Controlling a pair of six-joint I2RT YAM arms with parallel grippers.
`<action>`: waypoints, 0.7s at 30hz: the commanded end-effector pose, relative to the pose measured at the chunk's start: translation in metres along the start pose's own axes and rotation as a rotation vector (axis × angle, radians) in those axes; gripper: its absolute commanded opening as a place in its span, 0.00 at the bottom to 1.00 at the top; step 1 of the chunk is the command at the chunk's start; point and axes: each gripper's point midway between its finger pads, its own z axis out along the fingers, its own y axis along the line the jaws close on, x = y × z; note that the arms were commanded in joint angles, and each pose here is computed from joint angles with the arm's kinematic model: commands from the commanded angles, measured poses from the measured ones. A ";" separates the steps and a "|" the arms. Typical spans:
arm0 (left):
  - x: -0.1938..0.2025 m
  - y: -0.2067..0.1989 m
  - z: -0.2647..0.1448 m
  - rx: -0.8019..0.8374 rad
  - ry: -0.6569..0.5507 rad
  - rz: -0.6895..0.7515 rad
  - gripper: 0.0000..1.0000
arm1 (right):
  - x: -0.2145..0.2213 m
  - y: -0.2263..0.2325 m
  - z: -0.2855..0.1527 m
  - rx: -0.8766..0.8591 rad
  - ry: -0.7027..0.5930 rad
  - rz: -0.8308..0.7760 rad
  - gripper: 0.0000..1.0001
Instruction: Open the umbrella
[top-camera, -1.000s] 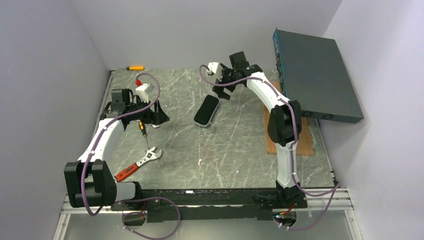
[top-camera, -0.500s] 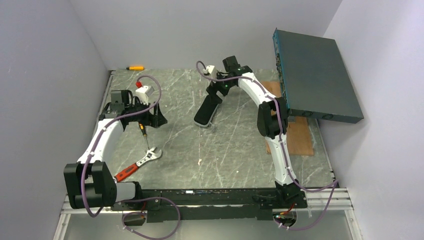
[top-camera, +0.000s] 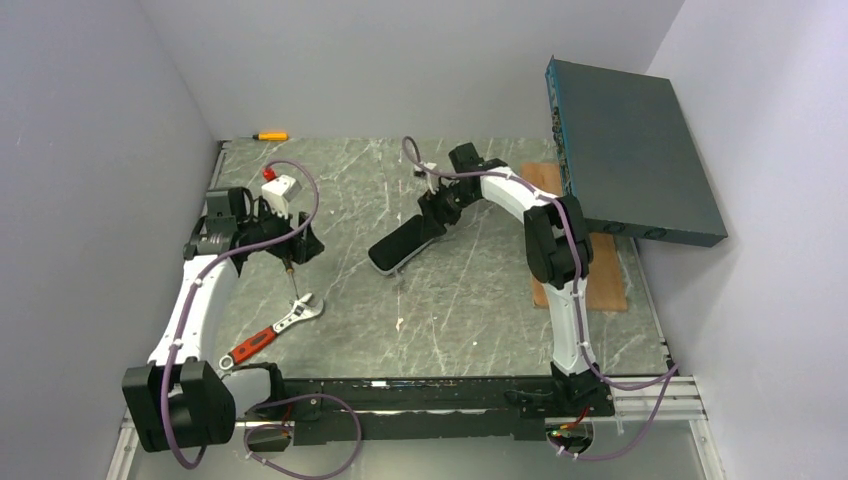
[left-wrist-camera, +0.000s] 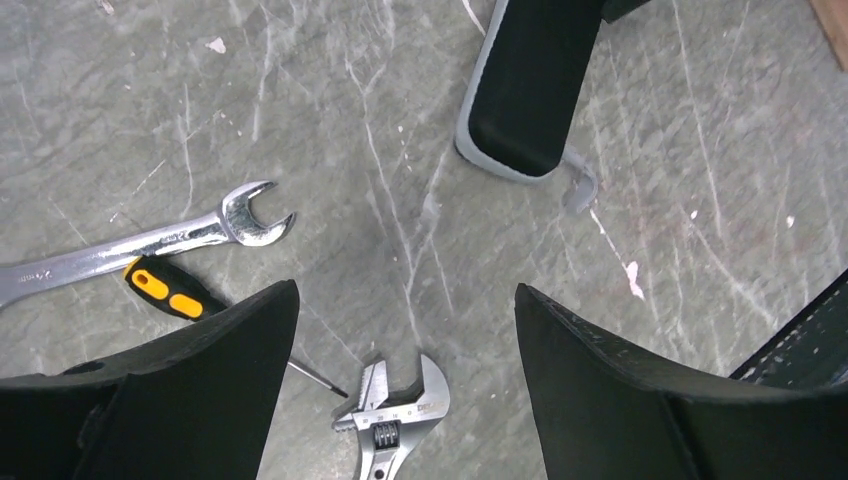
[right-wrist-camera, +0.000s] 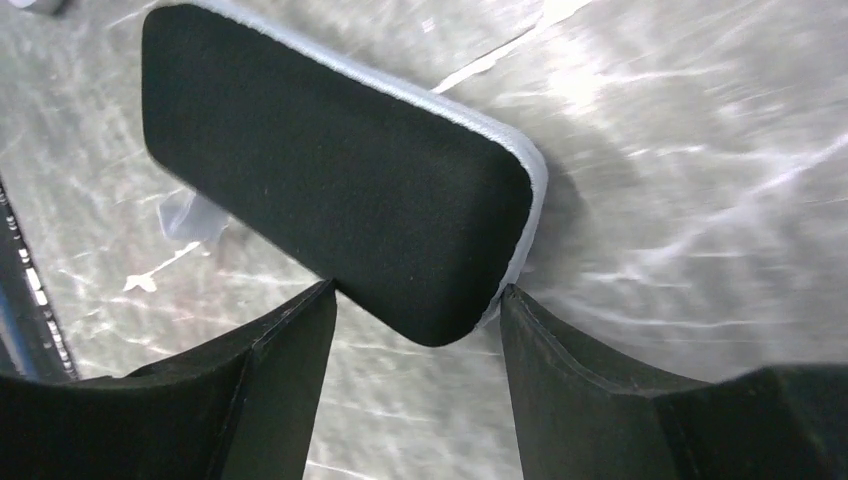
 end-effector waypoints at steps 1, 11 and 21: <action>0.014 -0.006 -0.006 0.016 -0.008 0.099 0.82 | -0.005 0.047 0.004 -0.017 -0.007 -0.006 0.62; 0.047 -0.026 -0.012 0.086 -0.078 0.517 0.83 | 0.004 0.052 -0.025 0.060 0.051 -0.158 0.88; 0.061 -0.023 -0.001 0.056 -0.178 0.741 0.62 | -0.033 0.086 -0.020 0.057 -0.004 -0.565 0.97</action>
